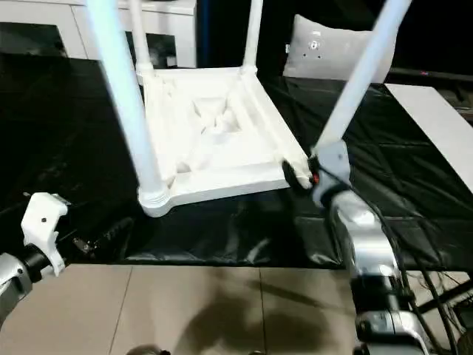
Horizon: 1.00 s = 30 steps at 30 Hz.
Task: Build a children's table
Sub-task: Rotate table base
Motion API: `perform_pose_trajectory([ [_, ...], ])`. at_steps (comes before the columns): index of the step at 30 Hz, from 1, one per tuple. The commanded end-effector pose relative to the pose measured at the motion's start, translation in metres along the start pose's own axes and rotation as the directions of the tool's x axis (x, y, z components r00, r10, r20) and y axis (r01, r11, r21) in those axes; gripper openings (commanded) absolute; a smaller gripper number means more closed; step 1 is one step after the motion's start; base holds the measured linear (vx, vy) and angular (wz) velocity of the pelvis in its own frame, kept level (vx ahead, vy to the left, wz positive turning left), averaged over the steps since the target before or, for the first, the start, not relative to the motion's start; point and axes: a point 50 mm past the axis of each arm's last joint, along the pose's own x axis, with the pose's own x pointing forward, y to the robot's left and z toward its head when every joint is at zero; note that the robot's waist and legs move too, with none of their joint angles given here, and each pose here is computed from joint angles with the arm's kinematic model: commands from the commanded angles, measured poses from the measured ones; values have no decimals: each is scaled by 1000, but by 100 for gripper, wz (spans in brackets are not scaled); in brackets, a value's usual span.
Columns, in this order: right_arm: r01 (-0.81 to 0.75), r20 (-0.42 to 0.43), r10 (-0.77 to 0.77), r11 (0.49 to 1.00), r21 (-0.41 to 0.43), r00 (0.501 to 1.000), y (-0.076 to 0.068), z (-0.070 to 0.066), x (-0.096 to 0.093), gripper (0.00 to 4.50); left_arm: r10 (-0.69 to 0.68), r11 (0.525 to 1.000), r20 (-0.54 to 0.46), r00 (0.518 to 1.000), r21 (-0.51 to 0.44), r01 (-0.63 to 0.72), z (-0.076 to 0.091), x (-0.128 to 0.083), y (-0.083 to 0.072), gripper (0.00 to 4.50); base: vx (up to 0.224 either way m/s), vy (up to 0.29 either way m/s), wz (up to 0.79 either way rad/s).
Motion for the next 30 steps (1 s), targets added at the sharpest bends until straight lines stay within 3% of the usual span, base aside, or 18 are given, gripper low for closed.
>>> perform_pose_trajectory([
  [1,-48,16,48,999,-3,999,7,4,-1,450,-9,1000,46,999,10,8,9,2,0,446,0,0,0],
  [2,-118,-8,118,993,17,993,20,0,-1,450,-25,1000,87,996,1,25,17,13,-1,446,0,0,0],
  [7,-201,-53,203,979,28,978,36,-7,0,450,-47,999,136,990,-10,49,26,33,1,446,0,0,0],
  [9,-218,-102,219,976,21,970,44,-13,4,450,-48,998,185,982,-21,53,36,54,7,446,0,0,0],
  [14,-190,-143,191,982,24,971,44,-17,9,450,-120,991,215,969,-36,131,44,66,2,446,0,0,0],
  [20,-142,-205,153,988,66,967,45,-25,24,450,-273,954,286,919,-47,298,61,91,-24,446,0,0,0],
  [22,-137,-209,148,988,67,967,45,-24,29,450,-362,915,309,880,-61,398,66,92,-36,446,0,0,0],
  [23,-129,-214,141,989,68,967,45,-22,35,450,-488,835,333,807,-89,542,70,90,-51,446,0,0,0],
  [25,-128,-215,139,990,67,967,45,-21,38,450,-536,796,345,771,-98,597,72,88,-57,446,0,0,0],
  [26,-131,-218,140,990,56,966,44,-20,42,450,-589,743,366,720,-106,661,76,87,-64,446,0,0,0],
  [30,-159,-211,163,987,37,964,47,-16,47,450,-647,664,414,640,-106,740,87,88,-78,446,0,0,0],
])
